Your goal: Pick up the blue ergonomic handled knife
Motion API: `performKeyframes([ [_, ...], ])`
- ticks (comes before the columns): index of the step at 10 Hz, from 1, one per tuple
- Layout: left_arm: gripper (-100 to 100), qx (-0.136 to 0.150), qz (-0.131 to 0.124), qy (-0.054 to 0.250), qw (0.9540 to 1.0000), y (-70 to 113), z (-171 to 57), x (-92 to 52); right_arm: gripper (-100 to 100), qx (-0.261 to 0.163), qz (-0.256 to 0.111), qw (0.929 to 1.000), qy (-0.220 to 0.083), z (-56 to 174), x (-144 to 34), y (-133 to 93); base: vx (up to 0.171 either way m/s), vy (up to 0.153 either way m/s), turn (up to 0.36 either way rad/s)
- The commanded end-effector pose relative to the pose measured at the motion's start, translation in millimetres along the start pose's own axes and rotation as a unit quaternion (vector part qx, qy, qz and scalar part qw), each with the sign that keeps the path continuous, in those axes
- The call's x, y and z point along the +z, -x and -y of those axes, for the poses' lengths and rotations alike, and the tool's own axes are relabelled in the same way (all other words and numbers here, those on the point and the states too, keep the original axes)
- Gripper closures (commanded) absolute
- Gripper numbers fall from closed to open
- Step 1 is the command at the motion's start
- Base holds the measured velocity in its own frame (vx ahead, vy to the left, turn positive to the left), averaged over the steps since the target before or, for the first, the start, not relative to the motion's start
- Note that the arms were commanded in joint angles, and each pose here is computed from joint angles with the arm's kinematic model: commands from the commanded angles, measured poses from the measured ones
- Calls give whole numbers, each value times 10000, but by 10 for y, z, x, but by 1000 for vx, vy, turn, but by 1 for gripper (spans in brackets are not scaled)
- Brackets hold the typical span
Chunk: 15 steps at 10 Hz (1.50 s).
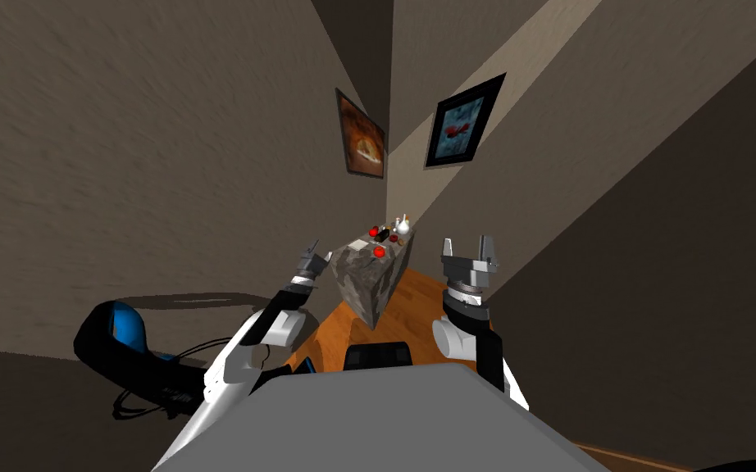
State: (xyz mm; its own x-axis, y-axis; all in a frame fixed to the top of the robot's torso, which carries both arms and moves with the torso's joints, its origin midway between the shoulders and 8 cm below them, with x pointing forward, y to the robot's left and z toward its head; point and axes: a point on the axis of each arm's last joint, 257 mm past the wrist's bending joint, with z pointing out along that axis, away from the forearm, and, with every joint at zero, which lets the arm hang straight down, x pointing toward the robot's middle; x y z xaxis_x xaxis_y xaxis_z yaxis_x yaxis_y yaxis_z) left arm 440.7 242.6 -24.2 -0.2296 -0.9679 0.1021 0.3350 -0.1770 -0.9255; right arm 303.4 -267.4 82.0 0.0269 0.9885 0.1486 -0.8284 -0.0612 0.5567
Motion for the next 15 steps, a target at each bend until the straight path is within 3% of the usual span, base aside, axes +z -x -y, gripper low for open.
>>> performKeyframes([
  [1, -100, -152, -7, 238, 9996, 19, -110, 41, 0, 0, 0, 10000, 0, 0, 0, 0, 11, -107, 83],
  [5, -100, -407, 33, 698, 9967, 97, -301, 110, 0, 0, 0, 10000, 0, 0, 0, 0, 18, -107, 69],
  [9, -100, -655, 149, 1204, 9905, 218, -523, 133, 0, 0, 0, 10000, 0, 0, 0, 0, 32, -102, 47],
  [15, -100, -1022, 488, 2040, 9724, 492, -910, 55, 0, 0, 0, 10000, 0, 0, 0, 0, 41, -103, 31],
])
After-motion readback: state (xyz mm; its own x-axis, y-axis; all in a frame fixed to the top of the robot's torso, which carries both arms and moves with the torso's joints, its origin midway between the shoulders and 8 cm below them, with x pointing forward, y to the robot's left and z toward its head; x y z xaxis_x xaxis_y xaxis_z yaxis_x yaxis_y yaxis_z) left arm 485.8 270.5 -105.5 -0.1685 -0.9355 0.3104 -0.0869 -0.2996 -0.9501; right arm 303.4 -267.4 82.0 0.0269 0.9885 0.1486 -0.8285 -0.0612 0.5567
